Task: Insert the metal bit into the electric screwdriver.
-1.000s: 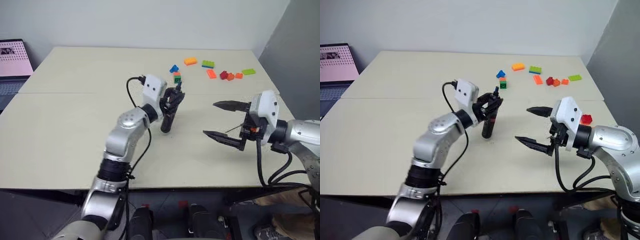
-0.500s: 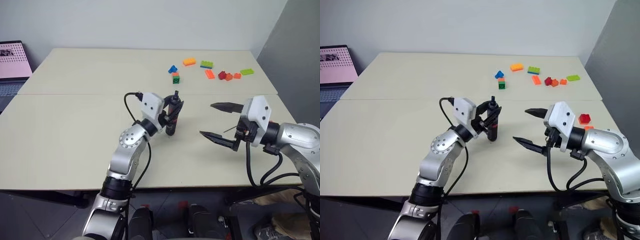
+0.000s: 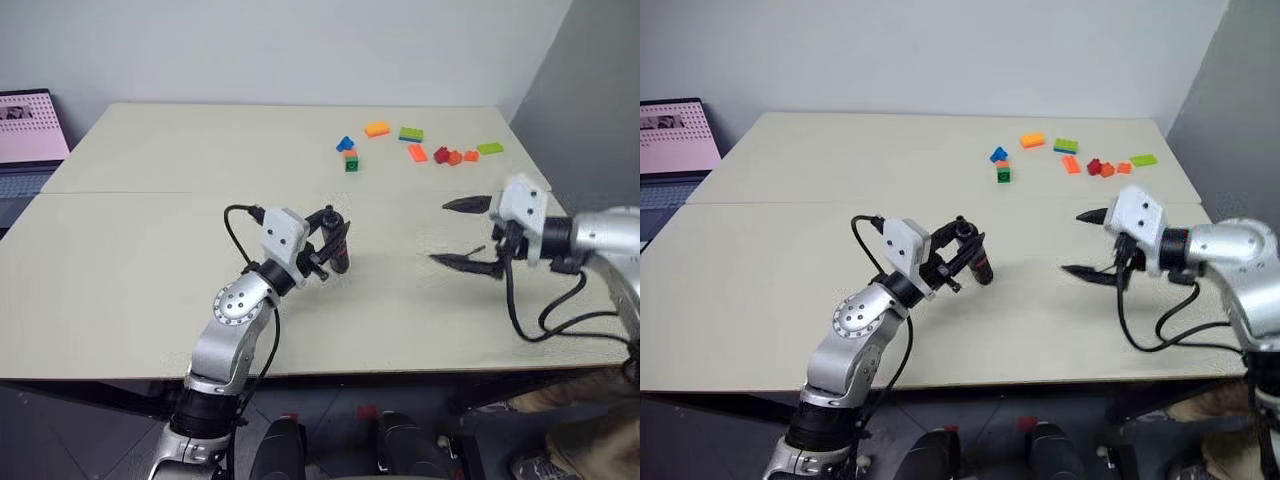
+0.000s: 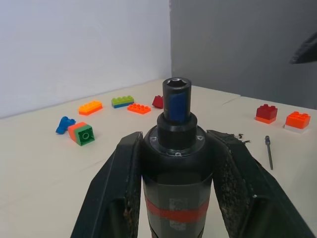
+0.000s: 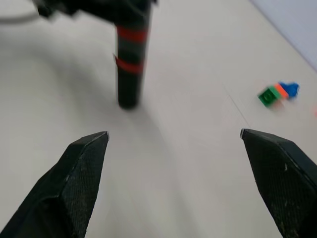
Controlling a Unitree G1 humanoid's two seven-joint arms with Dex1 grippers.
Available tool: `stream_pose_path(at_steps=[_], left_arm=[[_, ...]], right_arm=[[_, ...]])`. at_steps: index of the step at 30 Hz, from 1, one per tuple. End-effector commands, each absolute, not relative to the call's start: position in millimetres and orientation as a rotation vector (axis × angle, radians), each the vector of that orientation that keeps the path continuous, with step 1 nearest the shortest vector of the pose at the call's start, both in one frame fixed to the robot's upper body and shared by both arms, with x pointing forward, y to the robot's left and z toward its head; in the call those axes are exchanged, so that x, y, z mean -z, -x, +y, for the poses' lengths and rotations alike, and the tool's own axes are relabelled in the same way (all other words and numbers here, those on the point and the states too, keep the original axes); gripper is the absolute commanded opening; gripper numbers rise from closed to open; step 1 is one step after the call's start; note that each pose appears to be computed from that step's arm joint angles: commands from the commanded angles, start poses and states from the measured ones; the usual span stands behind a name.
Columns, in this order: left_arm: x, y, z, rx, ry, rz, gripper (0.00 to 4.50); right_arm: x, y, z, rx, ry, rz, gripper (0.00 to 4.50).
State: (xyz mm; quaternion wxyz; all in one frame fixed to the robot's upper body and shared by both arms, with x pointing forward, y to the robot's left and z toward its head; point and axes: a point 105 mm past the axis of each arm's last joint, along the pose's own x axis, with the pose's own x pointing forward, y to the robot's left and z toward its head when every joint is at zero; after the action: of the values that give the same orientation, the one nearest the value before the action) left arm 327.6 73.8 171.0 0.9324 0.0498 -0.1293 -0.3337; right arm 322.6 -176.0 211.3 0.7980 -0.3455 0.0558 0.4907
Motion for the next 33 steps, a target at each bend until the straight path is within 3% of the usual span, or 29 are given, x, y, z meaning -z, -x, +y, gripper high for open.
stream_pose_path(at_steps=[1, 6, 16, 21, 24, 33], left_arm=[[-160, -335, 75, 0.643, -0.129, -0.222, 1.64], [-160, -333, 72, 0.636, -0.125, -0.233, 1.64], [-160, -331, 77, 0.605, -0.135, -0.236, 1.64], [-162, -331, 79, 0.594, -0.143, -0.241, 1.64], [-162, -331, 80, 0.585, -0.144, -0.243, 1.64], [-161, -330, 79, 0.586, -0.144, -0.240, 1.64]], right_arm=[[-201, -343, -201, -1.136, 0.936, 0.292, 4.50], [-175, -376, -224, -1.172, 1.189, 0.574, 4.50], [-146, -396, -216, -1.189, 1.282, 0.707, 4.50], [-140, -407, -212, -1.114, 1.321, 0.739, 3.47], [-135, -409, -214, -1.088, 1.340, 0.777, 2.49], [-130, -404, -209, -1.138, 1.290, 0.786, 0.55]])
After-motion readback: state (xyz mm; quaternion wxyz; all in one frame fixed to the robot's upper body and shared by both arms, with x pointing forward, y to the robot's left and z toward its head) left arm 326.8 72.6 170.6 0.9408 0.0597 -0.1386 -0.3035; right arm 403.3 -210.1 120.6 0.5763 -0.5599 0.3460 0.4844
